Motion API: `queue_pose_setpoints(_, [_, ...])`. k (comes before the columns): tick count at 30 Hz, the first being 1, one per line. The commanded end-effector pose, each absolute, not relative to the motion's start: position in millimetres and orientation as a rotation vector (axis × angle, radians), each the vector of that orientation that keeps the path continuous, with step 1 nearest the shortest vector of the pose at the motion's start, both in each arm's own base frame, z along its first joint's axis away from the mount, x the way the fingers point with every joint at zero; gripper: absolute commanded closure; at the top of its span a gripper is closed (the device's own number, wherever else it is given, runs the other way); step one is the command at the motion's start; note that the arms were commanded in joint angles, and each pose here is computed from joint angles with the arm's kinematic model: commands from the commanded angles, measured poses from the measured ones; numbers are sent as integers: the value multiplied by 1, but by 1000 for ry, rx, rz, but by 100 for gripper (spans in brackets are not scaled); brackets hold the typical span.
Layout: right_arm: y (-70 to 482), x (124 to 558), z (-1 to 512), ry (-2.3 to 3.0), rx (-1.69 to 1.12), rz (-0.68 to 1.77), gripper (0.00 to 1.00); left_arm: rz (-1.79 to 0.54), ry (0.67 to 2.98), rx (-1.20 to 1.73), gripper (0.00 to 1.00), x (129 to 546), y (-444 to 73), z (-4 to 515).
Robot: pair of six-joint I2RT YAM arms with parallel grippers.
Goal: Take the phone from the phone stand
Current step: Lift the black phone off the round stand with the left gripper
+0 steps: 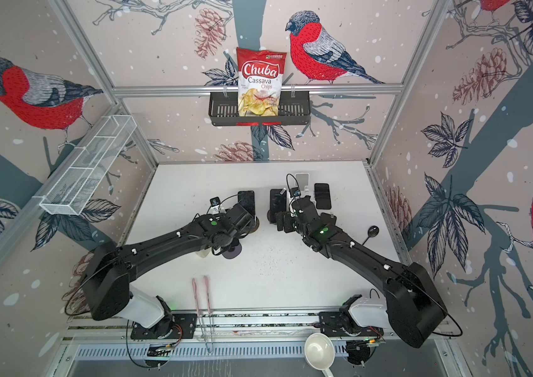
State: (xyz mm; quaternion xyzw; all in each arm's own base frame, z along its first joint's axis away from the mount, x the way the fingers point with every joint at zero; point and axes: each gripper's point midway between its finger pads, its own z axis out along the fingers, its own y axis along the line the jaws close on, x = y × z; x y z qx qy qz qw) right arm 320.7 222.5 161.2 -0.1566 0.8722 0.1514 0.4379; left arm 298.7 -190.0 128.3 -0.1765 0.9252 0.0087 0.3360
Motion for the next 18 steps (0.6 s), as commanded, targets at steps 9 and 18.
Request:
queue_pose_setpoints(9, [228,322,167,2151,-383,420,7,-4,2365,-435,18,300,-188,128])
queue_pose_setpoints(18, [232,323,163,2166,-392,426,7,-9,2351,-396,25,303,-190,122])
